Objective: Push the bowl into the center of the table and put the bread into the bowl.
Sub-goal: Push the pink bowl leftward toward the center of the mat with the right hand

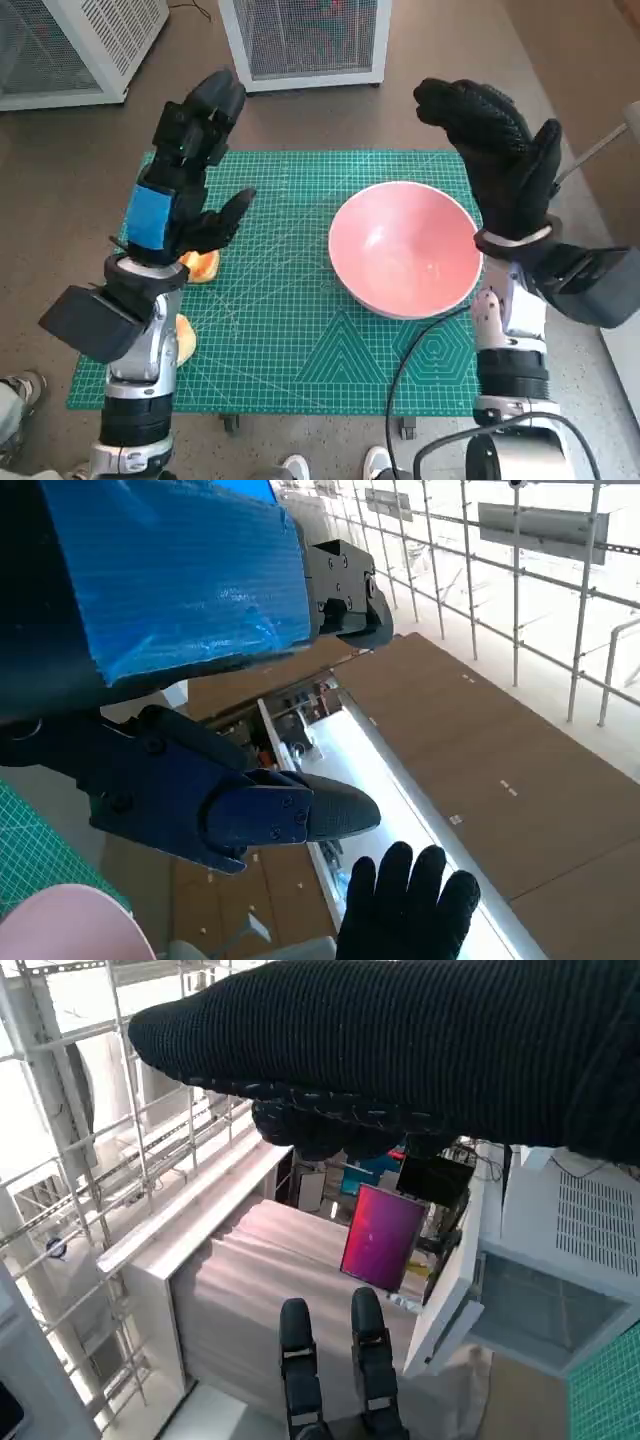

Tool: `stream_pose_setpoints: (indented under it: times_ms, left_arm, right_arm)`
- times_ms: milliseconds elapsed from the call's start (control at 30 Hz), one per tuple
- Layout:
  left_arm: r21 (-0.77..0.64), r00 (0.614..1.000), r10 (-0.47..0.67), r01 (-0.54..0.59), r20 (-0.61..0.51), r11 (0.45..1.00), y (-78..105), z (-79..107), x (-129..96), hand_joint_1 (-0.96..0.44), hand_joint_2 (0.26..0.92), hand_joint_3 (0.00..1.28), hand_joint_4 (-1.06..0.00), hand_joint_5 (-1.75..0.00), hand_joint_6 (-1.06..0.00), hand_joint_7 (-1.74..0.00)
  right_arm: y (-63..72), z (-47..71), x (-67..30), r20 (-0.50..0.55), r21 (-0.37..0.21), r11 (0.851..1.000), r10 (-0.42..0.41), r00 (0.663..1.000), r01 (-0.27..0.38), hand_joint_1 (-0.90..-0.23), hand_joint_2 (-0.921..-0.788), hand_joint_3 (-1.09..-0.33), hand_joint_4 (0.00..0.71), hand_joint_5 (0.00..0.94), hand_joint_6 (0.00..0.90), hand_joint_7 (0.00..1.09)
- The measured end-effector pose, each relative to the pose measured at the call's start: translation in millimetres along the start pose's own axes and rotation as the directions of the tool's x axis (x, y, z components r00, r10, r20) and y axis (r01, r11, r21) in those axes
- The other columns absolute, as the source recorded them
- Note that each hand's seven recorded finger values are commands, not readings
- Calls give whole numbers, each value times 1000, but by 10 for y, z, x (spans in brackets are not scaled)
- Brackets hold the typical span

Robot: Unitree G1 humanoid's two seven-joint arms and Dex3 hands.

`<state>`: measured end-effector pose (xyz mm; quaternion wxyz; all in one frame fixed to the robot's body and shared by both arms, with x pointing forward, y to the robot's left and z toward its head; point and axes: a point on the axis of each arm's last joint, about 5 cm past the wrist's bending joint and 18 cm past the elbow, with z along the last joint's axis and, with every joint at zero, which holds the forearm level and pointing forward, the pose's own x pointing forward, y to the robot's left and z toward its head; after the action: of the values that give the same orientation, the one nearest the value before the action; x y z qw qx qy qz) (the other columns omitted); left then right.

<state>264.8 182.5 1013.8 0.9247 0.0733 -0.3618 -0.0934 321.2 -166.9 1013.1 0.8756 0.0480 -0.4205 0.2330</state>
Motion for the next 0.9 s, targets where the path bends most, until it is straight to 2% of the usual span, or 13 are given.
stream_pose_setpoints:
  times_ms: [200,400,633,900]
  left_arm:
    - [0,1000,-1,1,0,1000,-2,0,0,-709,921,379,-255,0,-39,-504]
    - [0,1000,0,0,-4,1000,1,-5,-10,-710,921,380,-255,0,-39,-504]
    - [-5,1000,1,-1,-10,1000,3,-14,-29,-702,921,378,-255,0,-39,-504]
    - [-15,1000,-5,5,-9,1000,8,-17,-32,-686,921,372,-254,0,-39,-503]
  right_arm:
    - [-125,-28,-76,-33,-11,999,-38,999,38,-553,-921,-613,250,4,332,22]
    - [-306,-54,-199,-86,-44,993,-116,990,112,-560,-921,-600,255,5,336,24]
    - [-453,-89,-325,-164,-76,976,-215,963,205,-572,-921,-593,251,3,334,21]
    - [-573,-107,-465,-257,-134,943,-330,908,305,-573,-921,-593,237,0,320,13]
